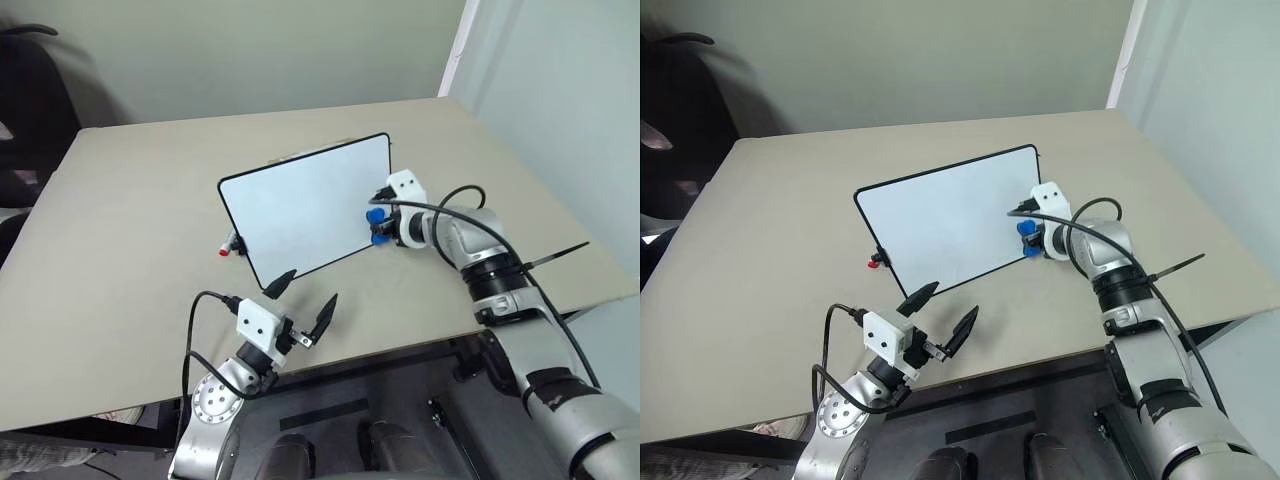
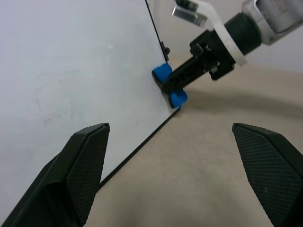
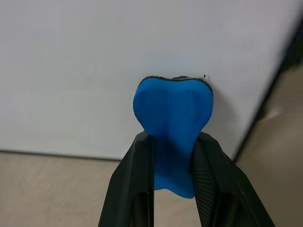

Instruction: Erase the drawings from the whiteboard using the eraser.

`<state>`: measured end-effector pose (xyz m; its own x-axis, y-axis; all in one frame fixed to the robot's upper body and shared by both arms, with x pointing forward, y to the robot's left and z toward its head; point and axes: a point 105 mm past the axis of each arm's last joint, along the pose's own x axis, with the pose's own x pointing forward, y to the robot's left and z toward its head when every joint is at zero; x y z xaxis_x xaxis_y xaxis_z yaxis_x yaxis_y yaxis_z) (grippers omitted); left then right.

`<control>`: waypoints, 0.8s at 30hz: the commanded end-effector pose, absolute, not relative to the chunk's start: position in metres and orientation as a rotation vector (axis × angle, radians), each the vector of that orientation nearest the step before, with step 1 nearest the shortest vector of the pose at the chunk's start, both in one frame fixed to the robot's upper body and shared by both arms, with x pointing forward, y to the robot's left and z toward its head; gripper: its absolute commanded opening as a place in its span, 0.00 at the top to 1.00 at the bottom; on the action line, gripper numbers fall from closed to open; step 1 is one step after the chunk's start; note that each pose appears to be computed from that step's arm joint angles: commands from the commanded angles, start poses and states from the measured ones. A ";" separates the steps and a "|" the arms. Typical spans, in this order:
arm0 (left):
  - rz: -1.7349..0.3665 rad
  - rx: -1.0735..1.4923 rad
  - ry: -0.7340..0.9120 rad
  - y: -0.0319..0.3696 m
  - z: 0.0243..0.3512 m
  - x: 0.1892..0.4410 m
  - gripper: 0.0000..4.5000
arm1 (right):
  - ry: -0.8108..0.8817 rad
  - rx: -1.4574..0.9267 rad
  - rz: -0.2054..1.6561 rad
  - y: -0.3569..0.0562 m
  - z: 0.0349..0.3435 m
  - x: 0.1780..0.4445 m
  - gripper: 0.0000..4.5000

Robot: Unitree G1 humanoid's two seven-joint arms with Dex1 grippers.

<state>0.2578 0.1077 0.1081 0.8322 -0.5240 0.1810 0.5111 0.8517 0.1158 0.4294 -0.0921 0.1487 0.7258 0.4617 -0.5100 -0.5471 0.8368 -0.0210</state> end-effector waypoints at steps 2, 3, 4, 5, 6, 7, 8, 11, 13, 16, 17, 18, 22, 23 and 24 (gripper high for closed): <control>-0.551 0.060 -0.252 0.106 0.117 0.259 0.00 | 0.407 -0.180 0.563 -0.091 0.183 0.434 0.77; -0.551 0.060 -0.252 0.106 0.117 0.259 0.00 | 0.407 -0.180 0.564 -0.091 0.183 0.434 0.77; -0.551 0.060 -0.252 0.106 0.117 0.259 0.00 | 0.412 -0.180 0.568 -0.091 0.181 0.432 0.77; -0.551 0.059 -0.252 0.106 0.117 0.260 0.00 | 0.425 -0.181 0.574 -0.090 0.176 0.429 0.77; -0.551 0.059 -0.252 0.106 0.116 0.260 0.00 | 0.441 -0.182 0.579 -0.090 0.171 0.426 0.77; -0.552 0.059 -0.252 0.106 0.116 0.260 0.00 | 0.464 -0.184 0.585 -0.090 0.163 0.421 0.77; -0.553 0.059 -0.252 0.106 0.116 0.261 0.00 | 0.484 -0.185 0.591 -0.090 0.157 0.417 0.77; -0.556 0.059 -0.252 0.105 0.116 0.261 0.00 | 0.508 -0.188 0.599 -0.091 0.146 0.406 0.77; -0.559 0.061 -0.251 0.105 0.115 0.262 0.00 | 0.502 -0.184 0.601 -0.093 0.146 0.398 0.77; -0.571 0.066 -0.250 0.104 0.115 0.262 0.00 | 0.468 -0.190 0.605 -0.102 0.153 0.384 0.77; -0.575 0.066 -0.249 0.103 0.114 0.262 0.00 | 0.457 -0.195 0.602 -0.106 0.156 0.380 0.77; -0.577 0.066 -0.249 0.102 0.114 0.262 0.00 | 0.451 -0.197 0.598 -0.111 0.157 0.376 0.77; -0.581 0.064 -0.247 0.099 0.113 0.259 0.00 | 0.457 -0.192 0.525 -0.145 0.163 0.359 0.77; -0.581 0.064 -0.247 0.099 0.114 0.258 0.00 | 0.459 -0.188 0.506 -0.153 0.164 0.356 0.77; -0.580 0.063 -0.247 0.099 0.114 0.258 0.00 | 0.466 -0.186 0.472 -0.166 0.165 0.352 0.77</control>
<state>0.2607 0.1026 0.1018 0.8235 -0.5420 0.1679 0.5308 0.8404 0.1095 0.3559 -0.1559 0.1447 0.7501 0.4019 -0.5252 -0.4979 0.8659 -0.0485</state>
